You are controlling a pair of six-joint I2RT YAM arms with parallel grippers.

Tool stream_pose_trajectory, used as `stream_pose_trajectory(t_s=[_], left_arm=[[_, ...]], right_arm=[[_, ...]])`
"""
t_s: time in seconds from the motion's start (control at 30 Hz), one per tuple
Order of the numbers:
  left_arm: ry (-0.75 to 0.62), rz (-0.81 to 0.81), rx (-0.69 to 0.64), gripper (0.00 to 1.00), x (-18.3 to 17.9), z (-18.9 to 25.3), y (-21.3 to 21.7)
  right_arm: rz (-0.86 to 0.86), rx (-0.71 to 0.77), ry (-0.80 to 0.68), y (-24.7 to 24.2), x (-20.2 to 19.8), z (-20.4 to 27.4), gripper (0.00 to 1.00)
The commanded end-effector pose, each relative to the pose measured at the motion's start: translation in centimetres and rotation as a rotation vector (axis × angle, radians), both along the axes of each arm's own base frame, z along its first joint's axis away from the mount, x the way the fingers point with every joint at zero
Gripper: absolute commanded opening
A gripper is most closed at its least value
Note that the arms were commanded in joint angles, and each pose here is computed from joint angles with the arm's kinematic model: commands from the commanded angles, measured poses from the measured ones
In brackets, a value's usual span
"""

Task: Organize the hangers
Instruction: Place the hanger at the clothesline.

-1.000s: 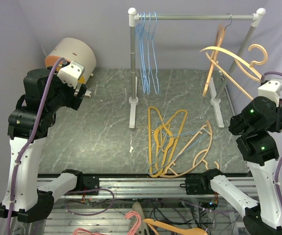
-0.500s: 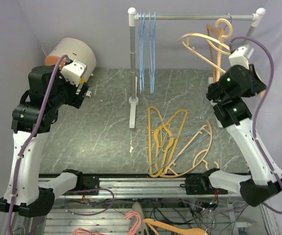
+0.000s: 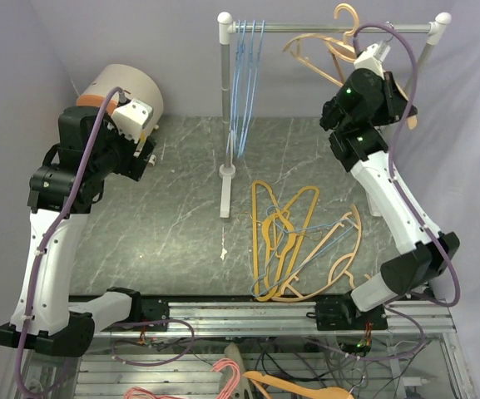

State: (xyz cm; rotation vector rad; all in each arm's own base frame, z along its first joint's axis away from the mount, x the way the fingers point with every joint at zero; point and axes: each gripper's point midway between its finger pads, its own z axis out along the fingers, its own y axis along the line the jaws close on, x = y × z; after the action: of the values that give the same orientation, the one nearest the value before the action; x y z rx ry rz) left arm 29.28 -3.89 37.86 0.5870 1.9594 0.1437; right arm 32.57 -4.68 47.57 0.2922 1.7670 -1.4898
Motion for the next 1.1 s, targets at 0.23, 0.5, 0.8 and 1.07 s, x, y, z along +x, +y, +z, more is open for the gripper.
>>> stream_pose_trajectory(t_s=[0.23,0.5,0.8,1.07], left_arm=[[-0.019,-0.012,-0.011,0.91,1.4,0.2,-0.5],[0.020,-0.011,-0.004,0.90,1.8,-1.3,-0.5],[0.050,0.010,0.007,0.90,1.7,-2.2,-0.1],[0.071,0.028,0.021,0.90,1.2,-2.9,0.4]], right_arm=[[-0.060,0.029,-0.016,1.4,2.9,-2.0,0.00],[-0.038,0.039,-0.009,2.1,1.8,-3.8,0.00],[0.087,0.025,0.054,6.9,0.7,-6.0,0.00],[0.104,0.077,0.006,6.7,-1.0,-5.7,0.58]])
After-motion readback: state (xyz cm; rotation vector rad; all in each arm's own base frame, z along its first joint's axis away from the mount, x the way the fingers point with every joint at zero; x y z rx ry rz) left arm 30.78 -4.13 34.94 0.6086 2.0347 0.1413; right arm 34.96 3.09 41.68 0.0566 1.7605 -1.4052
